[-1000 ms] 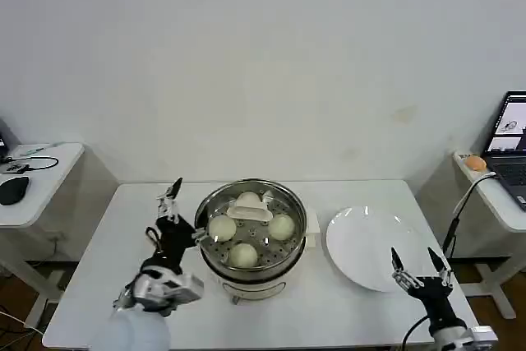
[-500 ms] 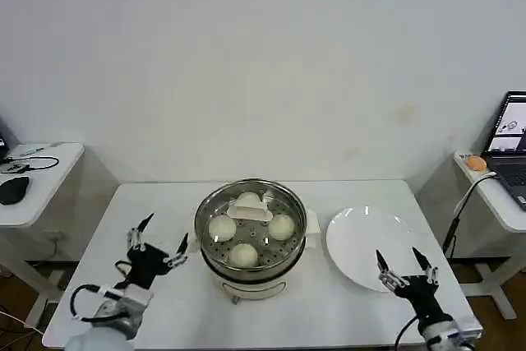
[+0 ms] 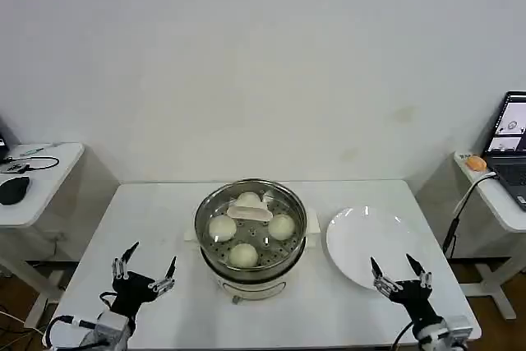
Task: Take steamed baozi put them in steamer then cover it.
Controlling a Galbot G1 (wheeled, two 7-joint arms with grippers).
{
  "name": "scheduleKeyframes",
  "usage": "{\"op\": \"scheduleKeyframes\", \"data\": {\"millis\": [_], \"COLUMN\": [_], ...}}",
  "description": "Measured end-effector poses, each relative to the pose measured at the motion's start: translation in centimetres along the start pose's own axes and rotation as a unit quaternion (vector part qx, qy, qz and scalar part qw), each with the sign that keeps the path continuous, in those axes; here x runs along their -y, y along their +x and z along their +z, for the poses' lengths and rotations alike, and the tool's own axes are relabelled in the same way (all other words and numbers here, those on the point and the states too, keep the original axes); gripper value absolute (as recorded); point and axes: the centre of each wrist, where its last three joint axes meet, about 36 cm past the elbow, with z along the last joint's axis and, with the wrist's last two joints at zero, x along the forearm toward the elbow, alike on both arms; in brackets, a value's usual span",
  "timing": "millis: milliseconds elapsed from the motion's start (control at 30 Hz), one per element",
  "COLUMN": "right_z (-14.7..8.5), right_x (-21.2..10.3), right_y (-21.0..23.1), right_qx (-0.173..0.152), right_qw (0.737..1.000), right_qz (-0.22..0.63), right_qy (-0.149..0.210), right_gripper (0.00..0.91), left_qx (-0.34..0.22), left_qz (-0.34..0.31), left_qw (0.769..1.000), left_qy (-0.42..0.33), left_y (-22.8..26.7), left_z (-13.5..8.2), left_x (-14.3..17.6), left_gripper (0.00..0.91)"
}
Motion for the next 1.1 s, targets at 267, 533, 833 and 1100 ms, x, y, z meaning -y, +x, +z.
{"op": "scheduleKeyframes", "data": {"millis": [267,533,833,1100], "right_z": [-0.3,-0.4,-0.5,-0.7], "right_x": [-0.1,-0.4,-0.5,-0.4], "right_y": [0.0,0.2,0.2,0.2], "right_qx": [-0.008,-0.012,-0.009,-0.006], "right_qw": [1.0,1.0,1.0,1.0], "right_qz": [0.001,0.001,0.011,0.016], "right_qy": [0.003,0.002,0.0,0.003], "right_gripper": [0.907,0.907,0.907,0.907], "left_qx": [-0.011,-0.017,-0.017,-0.016], "left_qz": [0.005,0.004,0.007,0.007], "left_qw": [1.0,0.999,0.999,0.999], "left_qy": [0.017,0.03,0.035,0.039], "left_y": [1.0,1.8,2.2,2.2], "left_z": [0.7,1.0,0.9,0.9], "left_x": [0.4,0.7,0.7,0.8], "left_gripper": [0.907,0.907,0.907,0.907]}}
